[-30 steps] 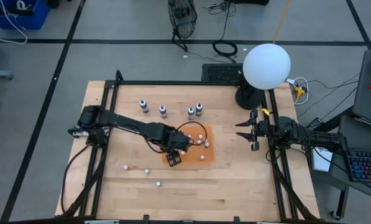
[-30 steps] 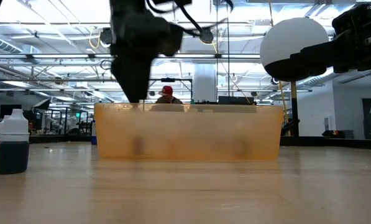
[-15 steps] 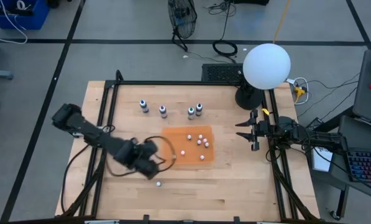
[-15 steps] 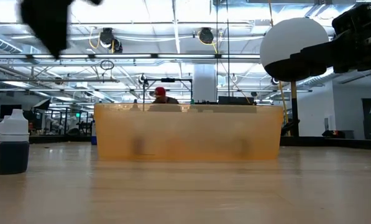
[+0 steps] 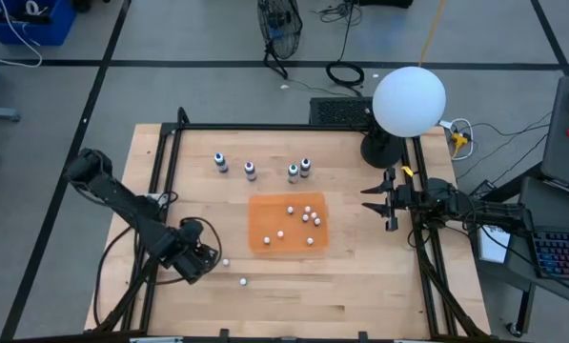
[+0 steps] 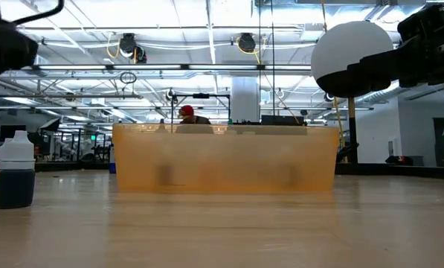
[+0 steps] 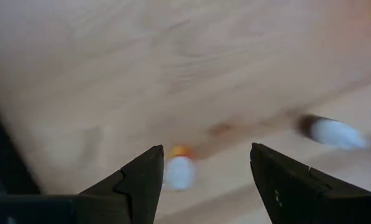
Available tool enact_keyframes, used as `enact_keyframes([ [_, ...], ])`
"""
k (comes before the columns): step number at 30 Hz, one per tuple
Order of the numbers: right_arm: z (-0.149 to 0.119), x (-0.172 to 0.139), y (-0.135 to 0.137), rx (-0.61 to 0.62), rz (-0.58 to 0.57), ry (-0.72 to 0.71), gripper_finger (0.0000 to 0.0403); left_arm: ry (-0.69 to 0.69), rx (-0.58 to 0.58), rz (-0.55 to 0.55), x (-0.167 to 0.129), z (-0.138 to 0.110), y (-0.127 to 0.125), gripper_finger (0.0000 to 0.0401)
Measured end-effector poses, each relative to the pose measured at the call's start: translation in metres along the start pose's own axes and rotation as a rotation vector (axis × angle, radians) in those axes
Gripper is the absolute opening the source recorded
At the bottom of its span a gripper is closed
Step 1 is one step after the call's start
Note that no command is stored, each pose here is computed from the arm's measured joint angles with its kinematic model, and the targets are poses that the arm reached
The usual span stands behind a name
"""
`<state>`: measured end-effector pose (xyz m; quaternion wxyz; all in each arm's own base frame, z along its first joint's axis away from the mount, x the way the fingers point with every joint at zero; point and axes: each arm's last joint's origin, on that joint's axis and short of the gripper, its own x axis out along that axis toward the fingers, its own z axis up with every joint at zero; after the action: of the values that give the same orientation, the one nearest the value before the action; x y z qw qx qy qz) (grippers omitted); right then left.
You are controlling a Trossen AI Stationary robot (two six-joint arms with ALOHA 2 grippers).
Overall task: Pick & Place food coloring
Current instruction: Put the small orange food coloring bottle into the orange bin
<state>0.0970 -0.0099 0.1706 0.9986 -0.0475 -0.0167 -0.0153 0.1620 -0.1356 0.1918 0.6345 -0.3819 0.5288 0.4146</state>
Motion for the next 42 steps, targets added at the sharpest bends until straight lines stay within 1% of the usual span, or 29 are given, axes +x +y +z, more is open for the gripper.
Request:
enact_keyframes([
  [2,0.0,0.0,0.0,0.0,0.0,0.0,0.0153,0.014,-0.024,0.016,0.004,-0.001,0.002,0.0241],
  [6,0.0,0.0,0.0,0.0,0.0,-0.001,0.015,0.06,-0.046,-0.006,0.01,-0.007,0.003,0.0241],
  [11,0.0,0.0,0.0,0.0,0.0,-0.001,0.015,0.081,-0.067,-0.034,0.018,-0.011,0.004,0.0241],
  [18,0.0,0.0,0.0,0.0,0.0,-0.001,0.015,0.081,-0.091,-0.005,0.033,-0.011,0.014,0.0241],
  [22,0.0,0.0,0.0,0.0,0.0,-0.001,0.0153,0.08,-0.091,0.01,0.036,-0.011,0.017,0.0241],
  [25,0.0,0.0,0.0,0.0,0.0,-0.001,0.0153,0.086,-0.078,0.007,0.036,-0.011,0.016,0.0241],
  [29,0.0,0.0,0.0,0.0,0.0,-0.001,0.0153,0.127,-0.061,0.001,0.035,-0.013,0.015,0.0241],
  [34,0.0,0.0,0.0,0.0,0.0,-0.001,0.0151,0.124,-0.058,0.001,0.035,-0.013,0.015,0.024],
  [36,0.0,0.0,0.0,0.0,0.0,-0.001,0.0152,0.117,-0.057,-0.002,0.035,-0.012,0.015,0.0233],
  [38,0.0,0.0,0.0,0.0,0.0,-0.001,0.0153,0.117,-0.057,-0.002,0.035,-0.012,0.015,0.0216],
  [42,0.0,0.0,0.0,0.0,0.0,-0.001,0.0151,0.115,-0.057,-0.003,0.036,-0.012,0.015,0.0162],
])
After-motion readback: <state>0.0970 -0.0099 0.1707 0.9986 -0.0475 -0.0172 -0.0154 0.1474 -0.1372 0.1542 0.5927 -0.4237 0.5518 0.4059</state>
